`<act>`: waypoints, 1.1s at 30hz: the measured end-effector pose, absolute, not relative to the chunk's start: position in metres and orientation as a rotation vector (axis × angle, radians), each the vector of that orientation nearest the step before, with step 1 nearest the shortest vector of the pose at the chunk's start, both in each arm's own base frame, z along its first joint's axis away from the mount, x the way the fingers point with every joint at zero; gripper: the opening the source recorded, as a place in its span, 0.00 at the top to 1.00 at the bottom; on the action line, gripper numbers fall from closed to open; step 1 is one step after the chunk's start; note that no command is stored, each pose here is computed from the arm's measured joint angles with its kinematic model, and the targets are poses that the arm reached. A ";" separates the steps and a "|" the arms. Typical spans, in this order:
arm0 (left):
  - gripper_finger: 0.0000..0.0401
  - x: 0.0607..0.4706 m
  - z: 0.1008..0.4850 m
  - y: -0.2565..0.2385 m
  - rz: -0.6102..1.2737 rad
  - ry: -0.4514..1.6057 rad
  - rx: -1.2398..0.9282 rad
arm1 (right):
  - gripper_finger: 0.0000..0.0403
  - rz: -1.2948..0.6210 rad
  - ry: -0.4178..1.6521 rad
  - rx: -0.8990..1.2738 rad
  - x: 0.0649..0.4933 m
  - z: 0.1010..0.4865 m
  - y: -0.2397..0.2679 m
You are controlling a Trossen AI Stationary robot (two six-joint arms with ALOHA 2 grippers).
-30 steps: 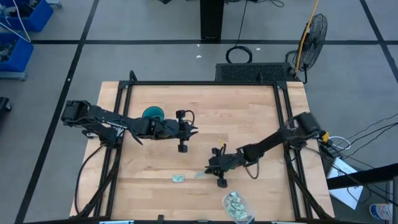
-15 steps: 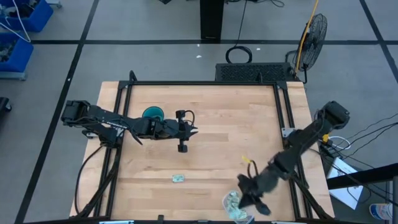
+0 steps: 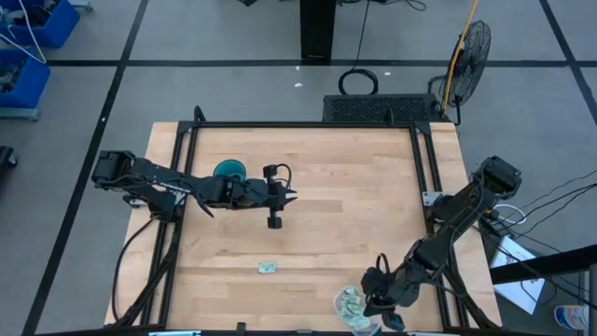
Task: Pick and place Stevia / Truvia into bins
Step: Put the green stevia packet into the transparent container
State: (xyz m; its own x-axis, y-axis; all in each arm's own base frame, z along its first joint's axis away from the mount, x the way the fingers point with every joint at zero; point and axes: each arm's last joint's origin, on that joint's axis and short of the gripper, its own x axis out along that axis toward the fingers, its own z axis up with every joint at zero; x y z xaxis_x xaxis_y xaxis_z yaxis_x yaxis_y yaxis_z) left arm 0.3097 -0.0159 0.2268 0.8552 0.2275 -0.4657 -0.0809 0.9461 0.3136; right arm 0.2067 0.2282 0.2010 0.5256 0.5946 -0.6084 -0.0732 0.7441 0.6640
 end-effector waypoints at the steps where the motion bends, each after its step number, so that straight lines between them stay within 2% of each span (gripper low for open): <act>1: 0.82 0.310 0.227 -0.016 0.164 0.523 0.291 | 1.00 0.444 0.966 0.624 0.206 0.200 0.228; 7: 0.82 0.309 0.226 -0.016 0.164 0.533 0.288 | 0.99 0.402 1.051 0.584 0.200 0.187 0.221; 10: 0.82 0.309 0.225 -0.016 0.165 0.537 0.282 | 0.97 0.337 1.082 0.647 0.199 0.178 0.214; 16: 0.82 0.309 0.225 -0.016 0.169 0.543 0.267 | 0.90 0.149 1.169 0.822 0.193 0.158 0.201; 21: 0.82 0.309 0.225 -0.016 0.169 0.543 0.267 | 0.84 0.139 1.177 0.815 0.191 0.153 0.198; 27: 0.82 0.308 0.224 -0.016 0.168 0.549 0.271 | 0.81 0.261 1.102 0.704 0.194 0.160 0.198; 33: 0.82 0.303 0.216 -0.017 0.147 0.643 0.252 | 0.83 0.312 0.966 0.471 0.205 0.167 0.183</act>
